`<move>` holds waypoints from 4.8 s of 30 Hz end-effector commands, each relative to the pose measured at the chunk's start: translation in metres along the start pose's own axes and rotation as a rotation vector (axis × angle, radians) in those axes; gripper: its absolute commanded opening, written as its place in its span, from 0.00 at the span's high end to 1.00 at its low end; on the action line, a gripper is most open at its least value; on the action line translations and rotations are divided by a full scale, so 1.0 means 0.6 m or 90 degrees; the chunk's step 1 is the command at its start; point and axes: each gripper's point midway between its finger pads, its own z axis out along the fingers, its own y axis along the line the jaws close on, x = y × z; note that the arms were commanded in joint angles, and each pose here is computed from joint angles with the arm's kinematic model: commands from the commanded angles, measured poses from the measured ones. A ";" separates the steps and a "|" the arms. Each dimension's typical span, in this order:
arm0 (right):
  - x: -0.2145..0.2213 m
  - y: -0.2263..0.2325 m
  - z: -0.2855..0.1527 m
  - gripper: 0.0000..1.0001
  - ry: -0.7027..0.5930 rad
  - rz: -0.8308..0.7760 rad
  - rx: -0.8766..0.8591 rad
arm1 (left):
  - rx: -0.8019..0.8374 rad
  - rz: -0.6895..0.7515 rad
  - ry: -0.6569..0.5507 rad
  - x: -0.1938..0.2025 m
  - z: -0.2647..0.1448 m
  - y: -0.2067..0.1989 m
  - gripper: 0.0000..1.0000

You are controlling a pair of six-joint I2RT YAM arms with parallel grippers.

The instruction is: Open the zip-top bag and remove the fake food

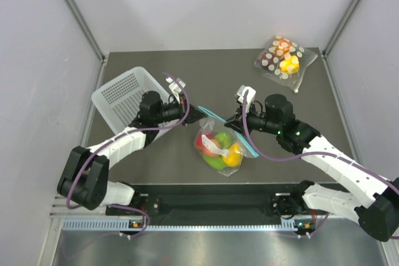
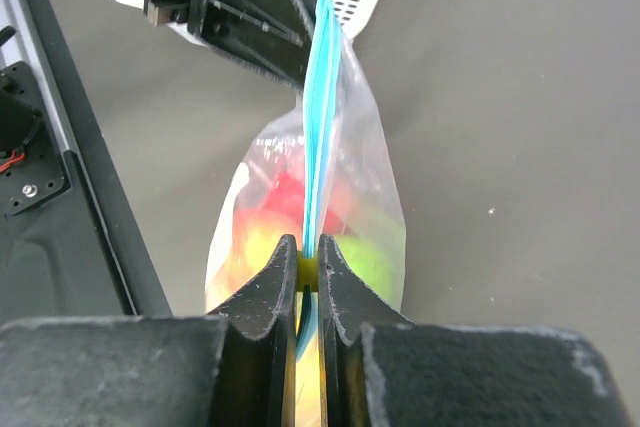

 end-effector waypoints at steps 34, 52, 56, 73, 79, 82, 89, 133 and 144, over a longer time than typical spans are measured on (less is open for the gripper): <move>-0.004 -0.002 -0.125 1.00 -0.012 0.014 0.118 | -0.305 -0.046 -0.095 -0.095 -0.062 0.201 1.00; -0.151 -0.012 -0.059 0.21 -0.093 -0.078 0.060 | -0.029 0.082 -0.008 -0.044 -0.058 0.043 1.00; -0.163 -0.033 -0.016 0.21 -0.080 -0.093 0.047 | -0.025 0.090 -0.013 -0.047 -0.062 0.032 1.00; -0.077 -0.086 0.067 0.22 -0.037 -0.032 0.011 | -0.018 0.102 -0.005 -0.039 -0.064 0.020 1.00; -0.056 -0.108 0.079 0.26 -0.015 -0.021 0.038 | -0.006 0.112 -0.003 -0.038 -0.065 0.007 1.00; -0.048 -0.104 0.084 0.50 -0.006 -0.023 0.023 | 0.008 0.117 -0.004 -0.038 -0.065 -0.004 1.00; -0.058 -0.097 0.069 1.00 -0.015 -0.025 0.027 | -0.016 0.105 -0.010 -0.049 -0.057 0.009 0.98; -0.053 -0.193 -0.006 1.00 -0.064 0.124 0.303 | -0.021 -0.155 -0.103 -0.070 0.060 -0.066 0.39; -0.046 -0.155 -0.011 1.00 -0.073 0.123 0.265 | 0.023 -0.201 -0.096 -0.067 0.131 -0.044 0.36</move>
